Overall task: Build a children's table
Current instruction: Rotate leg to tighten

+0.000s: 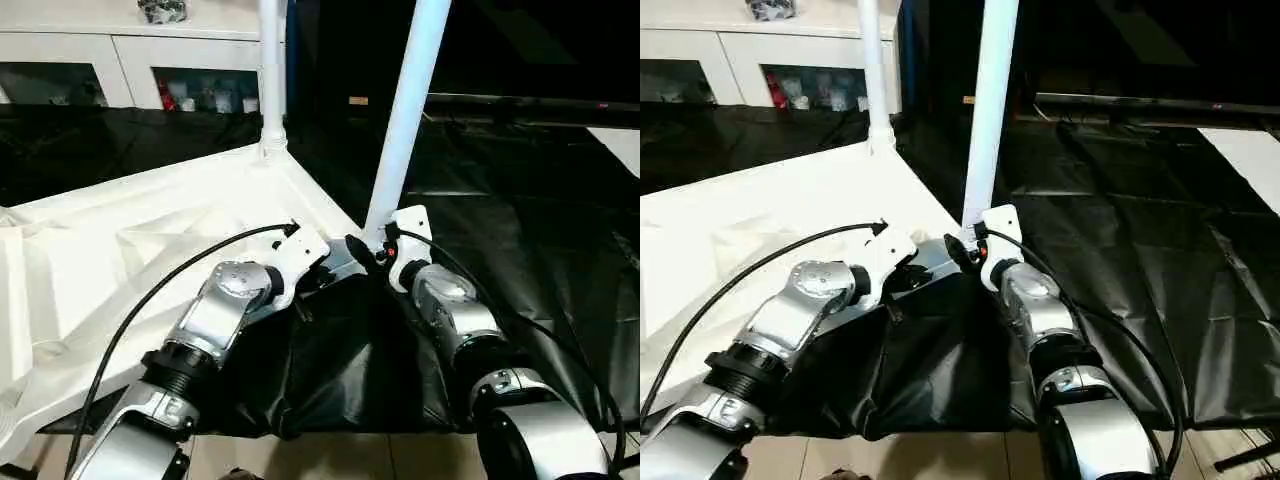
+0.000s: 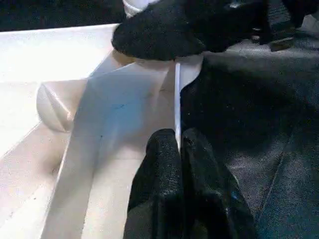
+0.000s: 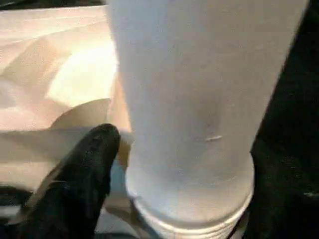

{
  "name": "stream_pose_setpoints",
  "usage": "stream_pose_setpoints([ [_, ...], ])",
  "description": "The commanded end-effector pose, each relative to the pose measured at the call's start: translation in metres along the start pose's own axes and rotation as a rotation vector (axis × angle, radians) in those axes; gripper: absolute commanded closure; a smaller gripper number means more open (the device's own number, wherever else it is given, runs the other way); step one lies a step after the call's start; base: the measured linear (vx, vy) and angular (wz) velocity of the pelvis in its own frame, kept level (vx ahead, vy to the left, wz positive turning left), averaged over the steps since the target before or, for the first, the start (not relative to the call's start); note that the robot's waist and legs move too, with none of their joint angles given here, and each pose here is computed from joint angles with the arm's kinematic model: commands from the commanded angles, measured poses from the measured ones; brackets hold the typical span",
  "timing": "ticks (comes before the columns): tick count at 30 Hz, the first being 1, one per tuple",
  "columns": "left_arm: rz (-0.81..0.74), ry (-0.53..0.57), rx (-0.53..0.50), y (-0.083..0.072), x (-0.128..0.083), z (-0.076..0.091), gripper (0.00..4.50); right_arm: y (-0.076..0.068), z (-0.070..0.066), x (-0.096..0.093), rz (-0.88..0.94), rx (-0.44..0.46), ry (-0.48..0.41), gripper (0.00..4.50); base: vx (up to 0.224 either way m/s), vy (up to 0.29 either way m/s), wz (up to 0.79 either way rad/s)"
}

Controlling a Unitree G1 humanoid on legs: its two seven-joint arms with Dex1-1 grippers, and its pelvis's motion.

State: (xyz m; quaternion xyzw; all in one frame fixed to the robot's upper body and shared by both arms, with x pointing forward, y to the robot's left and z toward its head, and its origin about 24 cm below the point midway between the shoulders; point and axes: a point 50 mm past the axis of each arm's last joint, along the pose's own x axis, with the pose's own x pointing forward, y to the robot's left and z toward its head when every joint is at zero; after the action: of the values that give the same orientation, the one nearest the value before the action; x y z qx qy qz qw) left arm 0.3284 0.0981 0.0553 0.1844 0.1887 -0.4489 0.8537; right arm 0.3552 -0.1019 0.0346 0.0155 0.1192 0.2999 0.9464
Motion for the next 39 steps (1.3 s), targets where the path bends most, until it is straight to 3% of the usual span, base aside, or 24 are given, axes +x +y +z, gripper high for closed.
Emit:
stream_pose_setpoints([
  [1, -0.109, -0.100, 0.043, -0.011, -0.001, 0.013, 4.50, 0.018, -0.004, 0.002, 0.205, -0.059, 0.033, 0.61, 0.000, 0.000, 0.00],
  [7, -0.205, -0.078, 0.085, -0.009, -0.017, 0.004, 4.50, 0.011, -0.005, -0.021, 0.455, -0.181, 0.078, 0.61, 0.000, 0.000, 0.00],
  [16, -0.343, -0.040, 0.103, -0.010, -0.035, -0.006, 4.50, 0.005, -0.006, -0.047, 0.684, -0.230, 0.152, 0.61, 0.000, 0.000, 0.00],
  [28, -0.375, -0.025, 0.104, -0.010, -0.042, -0.009, 4.50, 0.012, -0.010, -0.052, 0.746, -0.212, 0.181, 1.63, 0.000, 0.000, 0.00],
  [32, -0.285, -0.051, 0.089, -0.006, -0.034, -0.005, 4.50, 0.013, -0.013, -0.045, 0.640, -0.184, 0.159, 1.71, 0.000, 0.000, 0.00],
  [39, -0.087, -0.078, 0.041, -0.002, -0.005, 0.011, 4.50, 0.011, -0.019, -0.012, 0.175, -0.060, 0.111, 1.75, 0.000, 0.000, 0.00],
])
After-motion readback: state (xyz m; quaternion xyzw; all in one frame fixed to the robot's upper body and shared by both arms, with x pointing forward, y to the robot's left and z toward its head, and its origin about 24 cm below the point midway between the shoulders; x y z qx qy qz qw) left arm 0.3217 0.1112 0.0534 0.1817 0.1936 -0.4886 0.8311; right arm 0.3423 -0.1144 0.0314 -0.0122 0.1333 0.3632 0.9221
